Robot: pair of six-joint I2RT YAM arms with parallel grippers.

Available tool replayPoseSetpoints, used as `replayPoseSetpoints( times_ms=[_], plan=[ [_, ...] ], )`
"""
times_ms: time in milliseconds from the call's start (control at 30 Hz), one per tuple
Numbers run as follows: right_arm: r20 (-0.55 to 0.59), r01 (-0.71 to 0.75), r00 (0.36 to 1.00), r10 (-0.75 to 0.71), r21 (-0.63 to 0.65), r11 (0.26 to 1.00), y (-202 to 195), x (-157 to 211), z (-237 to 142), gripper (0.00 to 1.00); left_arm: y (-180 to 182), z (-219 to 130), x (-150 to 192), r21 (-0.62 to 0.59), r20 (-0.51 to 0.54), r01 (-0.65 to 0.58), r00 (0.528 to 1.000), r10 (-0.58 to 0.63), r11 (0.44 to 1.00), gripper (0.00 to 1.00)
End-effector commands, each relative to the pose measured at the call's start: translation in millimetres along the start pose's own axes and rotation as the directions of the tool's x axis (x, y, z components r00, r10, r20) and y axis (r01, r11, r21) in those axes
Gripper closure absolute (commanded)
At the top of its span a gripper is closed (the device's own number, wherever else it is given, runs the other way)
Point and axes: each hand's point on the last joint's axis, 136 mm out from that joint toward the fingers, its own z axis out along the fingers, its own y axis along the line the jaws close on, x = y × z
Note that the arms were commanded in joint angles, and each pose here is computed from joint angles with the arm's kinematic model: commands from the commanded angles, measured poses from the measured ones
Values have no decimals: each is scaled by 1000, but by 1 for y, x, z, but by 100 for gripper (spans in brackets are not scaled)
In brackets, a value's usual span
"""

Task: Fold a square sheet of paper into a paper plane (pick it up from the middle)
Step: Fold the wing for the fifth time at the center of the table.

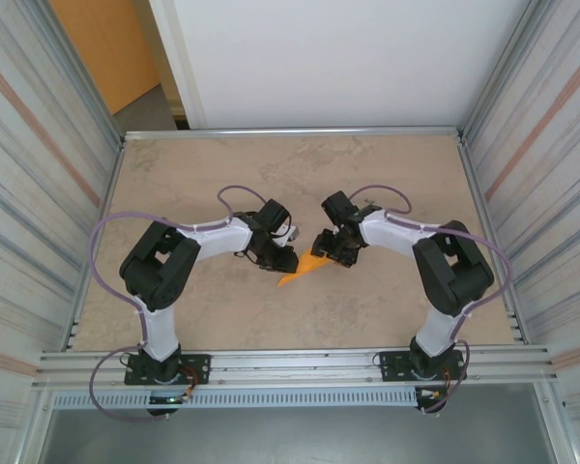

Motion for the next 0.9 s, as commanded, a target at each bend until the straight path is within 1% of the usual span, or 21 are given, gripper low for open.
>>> replayPoseSetpoints(
  times_ms=[0, 67, 167, 300, 433, 567, 733, 867],
  plan=[
    [97, -8, 995, 13, -50, 999, 4, -11, -28, 41, 38, 35, 47, -146, -160, 7, 987, -31, 989, 75],
    [113, -1, 994, 11, -91, 996, 9, -9, -35, 42, 38, 36, 47, -145, -161, 6, 987, -29, 989, 76],
    [108, 28, 994, -10, -163, 986, 24, -2, -39, 47, 38, 36, 48, -148, -163, 6, 986, -30, 989, 75],
    [101, 77, 993, -54, -235, 969, 52, 5, -39, 59, 39, 36, 49, -148, -165, 9, 986, -33, 989, 76],
    [77, 60, 996, -42, -257, 965, 63, 5, -26, 71, 38, 37, 49, -147, -165, 11, 986, -35, 989, 76],
    [52, 51, 998, -38, -289, 956, 74, 3, -14, 79, 38, 37, 49, -144, -166, 12, 985, -36, 990, 76],
    [35, 41, 999, -33, -275, 961, 75, 0, -3, 83, 38, 37, 49, -143, -166, 11, 985, -35, 990, 76],
    [22, 21, 1000, -16, -231, 973, 63, 4, 6, 84, 38, 37, 50, -143, -166, 13, 986, -37, 990, 76]
  ],
)
